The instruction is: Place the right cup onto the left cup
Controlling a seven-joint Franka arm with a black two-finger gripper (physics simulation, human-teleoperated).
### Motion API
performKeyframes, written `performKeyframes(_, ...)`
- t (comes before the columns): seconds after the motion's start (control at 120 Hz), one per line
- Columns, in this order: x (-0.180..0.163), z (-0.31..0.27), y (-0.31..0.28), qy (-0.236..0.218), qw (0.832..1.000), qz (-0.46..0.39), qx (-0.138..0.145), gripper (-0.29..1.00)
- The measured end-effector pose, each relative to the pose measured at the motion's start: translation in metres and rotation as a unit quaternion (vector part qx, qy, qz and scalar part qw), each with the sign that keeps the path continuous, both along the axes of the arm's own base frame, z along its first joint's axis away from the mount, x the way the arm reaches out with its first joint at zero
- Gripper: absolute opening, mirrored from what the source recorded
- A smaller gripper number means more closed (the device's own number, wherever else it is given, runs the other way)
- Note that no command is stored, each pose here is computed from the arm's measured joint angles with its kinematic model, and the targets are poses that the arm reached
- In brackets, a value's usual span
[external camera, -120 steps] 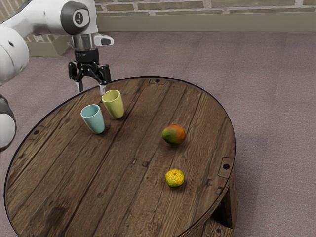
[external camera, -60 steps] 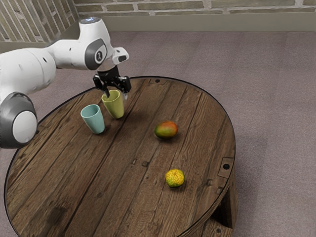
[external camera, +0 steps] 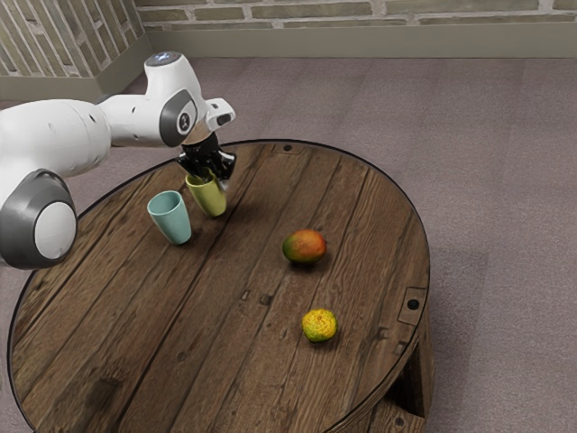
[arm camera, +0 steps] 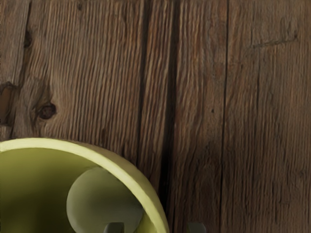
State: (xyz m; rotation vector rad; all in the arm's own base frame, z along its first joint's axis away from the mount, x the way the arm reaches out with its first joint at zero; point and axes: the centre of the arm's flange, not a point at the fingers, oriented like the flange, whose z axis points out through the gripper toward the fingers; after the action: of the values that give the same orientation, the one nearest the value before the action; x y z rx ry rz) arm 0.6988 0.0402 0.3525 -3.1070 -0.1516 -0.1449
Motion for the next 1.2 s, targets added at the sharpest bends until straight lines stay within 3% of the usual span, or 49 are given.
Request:
performKeyframes(0.225, -0.003, -0.004, 0.007, 0.001, 1.000, 0.009, -0.001, -0.03)
performKeyframes(0.492, -0.003, -0.001, 0.007, -0.002, 1.000, 0.013, 0.000, -0.07)
performKeyframes(0.608, -0.005, 0.026, 0.002, -0.013, 1.000, 0.011, 0.002, -0.07)
performKeyframes(0.842, -0.047, 0.119, -0.004, -0.011, 1.000, 0.018, 0.023, -0.08)
performKeyframes(1.2, -0.072, 0.113, 0.028, 0.036, 0.996, 0.070, 0.029, -0.08)
